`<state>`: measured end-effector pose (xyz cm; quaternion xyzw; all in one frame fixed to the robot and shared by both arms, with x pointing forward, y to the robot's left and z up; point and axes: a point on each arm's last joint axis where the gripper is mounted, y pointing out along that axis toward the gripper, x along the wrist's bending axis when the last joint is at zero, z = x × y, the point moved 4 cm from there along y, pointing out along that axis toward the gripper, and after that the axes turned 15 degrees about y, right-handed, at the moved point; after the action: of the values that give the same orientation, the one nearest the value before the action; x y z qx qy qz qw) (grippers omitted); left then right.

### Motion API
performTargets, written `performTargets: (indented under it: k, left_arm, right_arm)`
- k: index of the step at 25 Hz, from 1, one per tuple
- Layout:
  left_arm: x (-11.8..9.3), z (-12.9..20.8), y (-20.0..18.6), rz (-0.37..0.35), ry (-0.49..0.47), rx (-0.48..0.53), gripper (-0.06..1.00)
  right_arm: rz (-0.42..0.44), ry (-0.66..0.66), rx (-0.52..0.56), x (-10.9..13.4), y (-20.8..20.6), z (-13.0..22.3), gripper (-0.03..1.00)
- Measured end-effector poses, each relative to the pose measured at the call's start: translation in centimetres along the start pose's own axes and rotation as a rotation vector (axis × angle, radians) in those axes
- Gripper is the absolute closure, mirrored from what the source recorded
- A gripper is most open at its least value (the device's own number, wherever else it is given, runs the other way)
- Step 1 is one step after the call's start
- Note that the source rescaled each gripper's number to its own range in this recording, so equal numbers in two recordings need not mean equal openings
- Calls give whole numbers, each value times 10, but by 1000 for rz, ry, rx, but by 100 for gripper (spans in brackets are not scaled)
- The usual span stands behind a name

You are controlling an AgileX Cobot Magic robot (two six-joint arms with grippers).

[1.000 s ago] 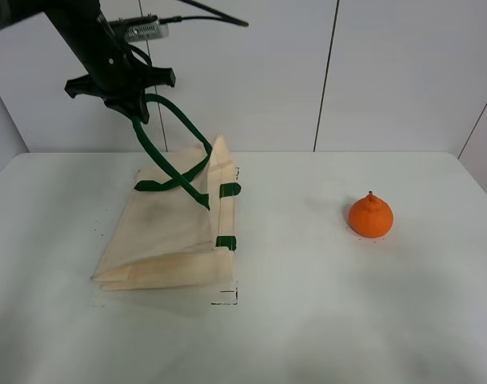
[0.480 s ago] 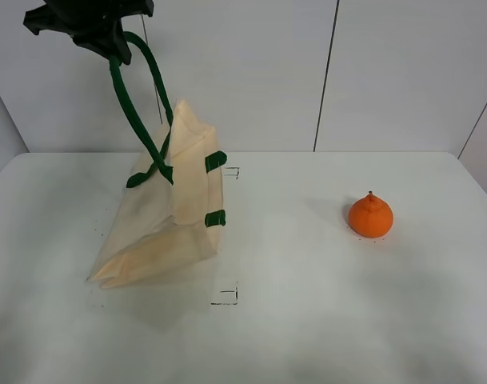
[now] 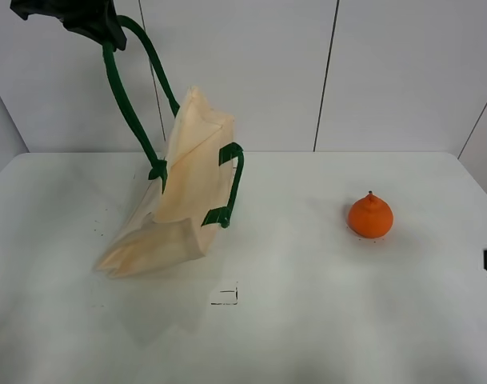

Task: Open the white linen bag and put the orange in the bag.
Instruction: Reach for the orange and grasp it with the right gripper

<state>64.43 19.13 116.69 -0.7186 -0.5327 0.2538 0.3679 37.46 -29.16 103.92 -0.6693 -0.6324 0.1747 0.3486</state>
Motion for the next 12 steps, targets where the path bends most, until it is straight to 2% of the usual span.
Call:
performTargets:
  k: [2, 6, 12]
  left_arm:
    - [0, 0, 0, 1, 0, 0, 94]
    - [0, 0, 0, 2, 2, 0, 94]
    - [0, 0, 0, 2, 2, 0, 94]
  right_arm:
    - [13, 6, 56, 7, 25, -25, -3]
    - [63, -5, 251, 17, 96, -66, -3]
    - [117, -30, 501, 28, 201, -111, -3]
